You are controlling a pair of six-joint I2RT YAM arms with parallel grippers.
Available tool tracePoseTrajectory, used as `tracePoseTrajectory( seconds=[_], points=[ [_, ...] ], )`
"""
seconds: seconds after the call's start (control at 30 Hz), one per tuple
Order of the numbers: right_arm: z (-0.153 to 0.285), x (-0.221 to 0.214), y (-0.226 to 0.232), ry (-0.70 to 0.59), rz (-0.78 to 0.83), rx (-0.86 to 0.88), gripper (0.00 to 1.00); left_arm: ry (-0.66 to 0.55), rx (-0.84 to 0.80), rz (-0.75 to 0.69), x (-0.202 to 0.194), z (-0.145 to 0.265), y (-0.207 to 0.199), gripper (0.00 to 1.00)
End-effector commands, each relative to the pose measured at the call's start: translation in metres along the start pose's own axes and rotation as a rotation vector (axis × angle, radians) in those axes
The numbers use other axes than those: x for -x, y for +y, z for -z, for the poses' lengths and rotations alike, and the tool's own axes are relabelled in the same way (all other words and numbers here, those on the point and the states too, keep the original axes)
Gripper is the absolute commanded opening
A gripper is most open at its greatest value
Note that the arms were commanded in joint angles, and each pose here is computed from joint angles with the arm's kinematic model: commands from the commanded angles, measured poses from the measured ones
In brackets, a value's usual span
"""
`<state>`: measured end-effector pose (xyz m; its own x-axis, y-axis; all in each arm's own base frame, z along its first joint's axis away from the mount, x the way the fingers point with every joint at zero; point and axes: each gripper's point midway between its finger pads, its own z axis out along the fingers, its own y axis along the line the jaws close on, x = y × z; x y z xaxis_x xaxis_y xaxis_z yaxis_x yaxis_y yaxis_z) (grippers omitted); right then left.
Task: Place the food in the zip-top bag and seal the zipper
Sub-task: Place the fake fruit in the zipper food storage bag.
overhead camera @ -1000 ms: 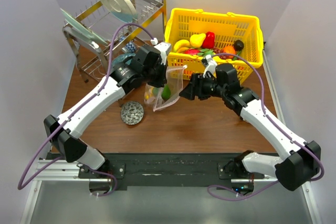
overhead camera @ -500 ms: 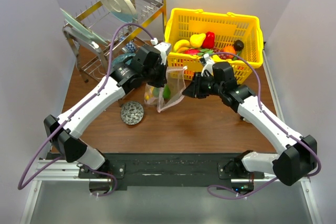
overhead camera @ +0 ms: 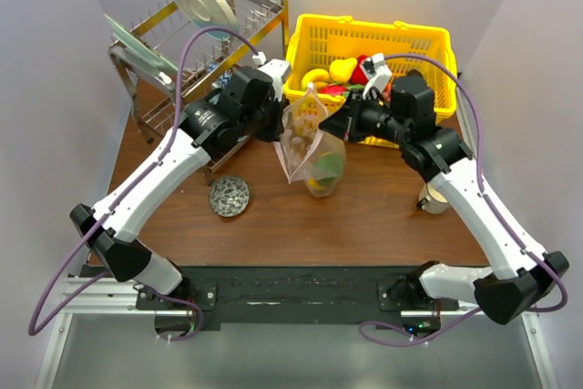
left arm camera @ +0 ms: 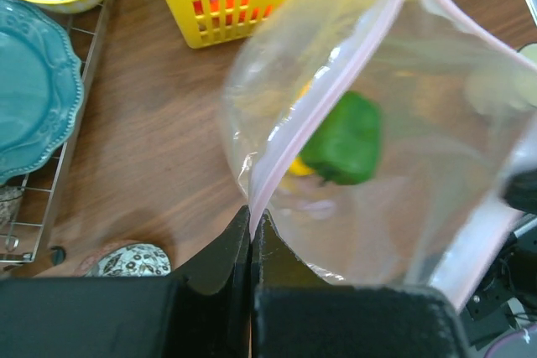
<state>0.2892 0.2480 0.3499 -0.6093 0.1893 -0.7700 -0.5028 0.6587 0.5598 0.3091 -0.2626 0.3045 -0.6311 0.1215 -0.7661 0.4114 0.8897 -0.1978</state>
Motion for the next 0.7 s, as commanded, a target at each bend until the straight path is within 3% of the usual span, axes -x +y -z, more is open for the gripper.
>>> tracePoseTrajectory(
  seconds=[0.0, 0.1, 0.17, 0.23, 0.53, 0.67],
  points=[
    [0.011, 0.008, 0.005, -0.016, 0.034, -0.012, 0.0, -0.061, 0.061, -0.018, 0.018, 0.023, 0.014, 0.0],
    [0.001, -0.005, -0.008, 0.034, 0.021, -0.045, 0.02, -0.07, 0.079, -0.02, 0.021, 0.025, 0.017, 0.0],
    [-0.002, -0.008, -0.012, 0.042, 0.015, -0.053, 0.24, -0.071, 0.066, -0.021, 0.021, 0.023, 0.015, 0.0],
    [-0.001, -0.006, -0.015, 0.038, 0.028, -0.073, 0.58, -0.076, 0.044, -0.023, 0.023, 0.02, 0.011, 0.0],
    [0.022, 0.059, -0.055, -0.048, 0.068, -0.263, 0.61, -0.016, -0.055, -0.025, 0.0, -0.013, -0.006, 0.0],
    [0.032, 0.089, -0.113, -0.083, 0.066, -0.461, 0.61, -0.01, -0.056, -0.025, -0.005, -0.019, -0.006, 0.0]
  ],
)
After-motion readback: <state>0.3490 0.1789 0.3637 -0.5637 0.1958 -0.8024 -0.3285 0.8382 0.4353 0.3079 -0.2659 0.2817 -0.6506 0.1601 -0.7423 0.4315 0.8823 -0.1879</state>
